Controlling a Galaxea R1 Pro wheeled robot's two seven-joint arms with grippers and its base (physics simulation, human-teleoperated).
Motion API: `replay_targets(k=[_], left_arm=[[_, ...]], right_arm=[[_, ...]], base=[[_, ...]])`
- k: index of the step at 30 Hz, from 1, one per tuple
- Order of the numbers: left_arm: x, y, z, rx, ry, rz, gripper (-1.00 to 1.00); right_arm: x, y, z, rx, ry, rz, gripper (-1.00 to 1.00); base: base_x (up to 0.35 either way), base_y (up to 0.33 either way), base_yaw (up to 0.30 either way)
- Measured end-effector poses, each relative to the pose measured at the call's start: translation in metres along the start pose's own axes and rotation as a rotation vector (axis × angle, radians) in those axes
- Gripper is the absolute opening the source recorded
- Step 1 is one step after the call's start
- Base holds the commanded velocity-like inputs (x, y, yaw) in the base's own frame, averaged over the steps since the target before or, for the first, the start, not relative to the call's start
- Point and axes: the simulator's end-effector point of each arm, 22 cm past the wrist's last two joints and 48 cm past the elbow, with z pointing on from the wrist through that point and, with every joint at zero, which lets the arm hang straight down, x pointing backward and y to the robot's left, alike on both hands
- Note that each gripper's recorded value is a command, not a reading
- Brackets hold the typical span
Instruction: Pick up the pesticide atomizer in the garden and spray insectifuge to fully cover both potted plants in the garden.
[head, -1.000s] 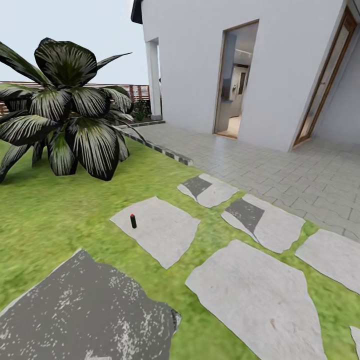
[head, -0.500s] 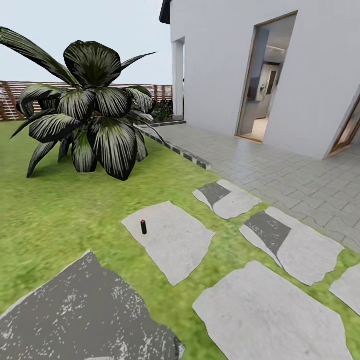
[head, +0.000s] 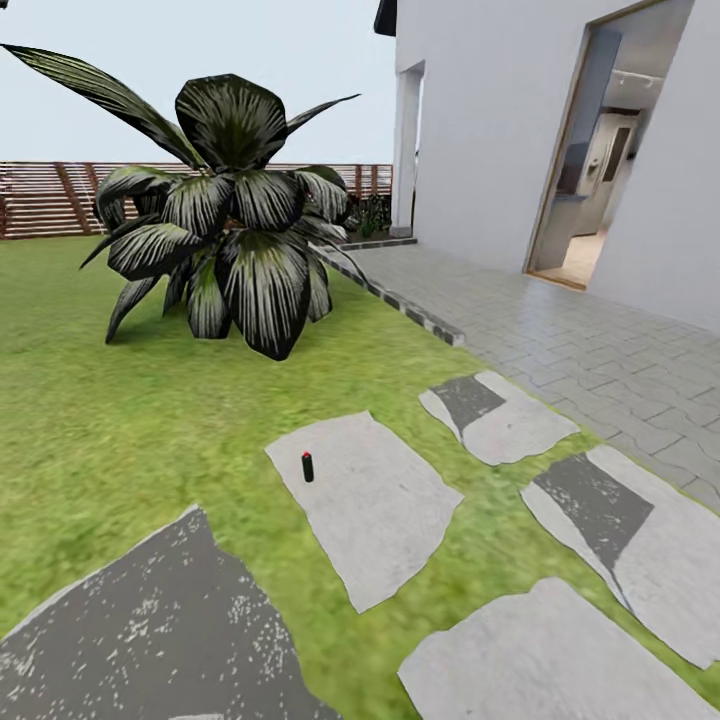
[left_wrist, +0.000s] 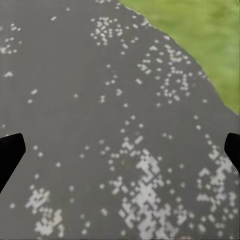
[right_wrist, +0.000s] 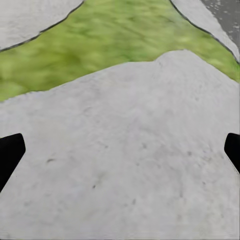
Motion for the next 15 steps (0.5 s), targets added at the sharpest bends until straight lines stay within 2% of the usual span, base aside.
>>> replay_targets(k=[8,15], left_arm=[[0.0004,-0.0003,0.0000,0.000,0.001,-0.001,1.00],[0.0007,-0.0003,0.0001,-0.001,0.002,-0.001,1.00]], right_arm=[[0.0004,0.0002,-0.0001,0.000,0.001,0.000,1.00],[0.0004,0.0001,0.0000,0.000,0.001,0.000,1.00]], base=[[0.310,-0.183,0.276],[0.254,-0.237,0.277]])
